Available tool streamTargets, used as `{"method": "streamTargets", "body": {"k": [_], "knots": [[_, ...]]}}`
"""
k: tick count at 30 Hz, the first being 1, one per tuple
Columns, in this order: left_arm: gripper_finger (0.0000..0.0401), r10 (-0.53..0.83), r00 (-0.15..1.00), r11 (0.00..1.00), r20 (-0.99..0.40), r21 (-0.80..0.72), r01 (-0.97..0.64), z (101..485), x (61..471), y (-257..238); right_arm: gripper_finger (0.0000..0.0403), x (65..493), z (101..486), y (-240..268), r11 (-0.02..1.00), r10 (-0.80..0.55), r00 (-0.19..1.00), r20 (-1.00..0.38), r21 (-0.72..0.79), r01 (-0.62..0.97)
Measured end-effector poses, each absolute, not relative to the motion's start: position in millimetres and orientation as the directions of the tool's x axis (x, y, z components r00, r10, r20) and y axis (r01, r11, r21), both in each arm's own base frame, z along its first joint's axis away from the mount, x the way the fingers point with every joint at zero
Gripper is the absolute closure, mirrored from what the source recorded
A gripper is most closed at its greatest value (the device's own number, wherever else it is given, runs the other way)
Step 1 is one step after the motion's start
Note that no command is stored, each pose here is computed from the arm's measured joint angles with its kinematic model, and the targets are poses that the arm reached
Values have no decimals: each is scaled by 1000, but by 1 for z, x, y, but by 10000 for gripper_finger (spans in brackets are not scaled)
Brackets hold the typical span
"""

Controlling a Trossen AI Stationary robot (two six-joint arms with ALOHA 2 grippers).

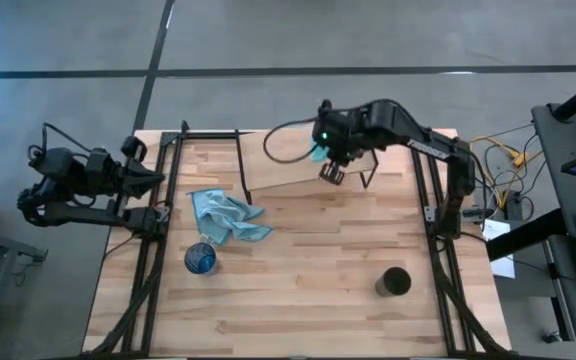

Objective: Stack small to large cups/mugs on shelf
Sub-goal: Put the light blue mug on the shelf

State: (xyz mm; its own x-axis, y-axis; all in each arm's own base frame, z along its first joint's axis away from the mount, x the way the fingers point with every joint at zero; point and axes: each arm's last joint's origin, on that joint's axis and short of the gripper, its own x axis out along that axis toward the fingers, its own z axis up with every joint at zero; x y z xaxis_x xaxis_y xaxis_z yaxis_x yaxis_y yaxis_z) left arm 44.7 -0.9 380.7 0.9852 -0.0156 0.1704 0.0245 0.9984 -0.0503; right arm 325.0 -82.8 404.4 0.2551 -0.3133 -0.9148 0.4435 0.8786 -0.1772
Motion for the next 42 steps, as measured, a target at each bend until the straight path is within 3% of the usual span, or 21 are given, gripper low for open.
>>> {"method": "streamTargets", "body": {"k": [13, 42], "knots": [[401, -16, 994, 999, 107, -50, 21, 379, 62, -1, 394, 308, 380, -142, 862, -145, 193, -971, -28, 506], [401, -16, 997, 995, 79, -99, 24, 377, 70, -2, 391, 303, 366, -150, 846, -85, 164, -983, 16, 533]]}}
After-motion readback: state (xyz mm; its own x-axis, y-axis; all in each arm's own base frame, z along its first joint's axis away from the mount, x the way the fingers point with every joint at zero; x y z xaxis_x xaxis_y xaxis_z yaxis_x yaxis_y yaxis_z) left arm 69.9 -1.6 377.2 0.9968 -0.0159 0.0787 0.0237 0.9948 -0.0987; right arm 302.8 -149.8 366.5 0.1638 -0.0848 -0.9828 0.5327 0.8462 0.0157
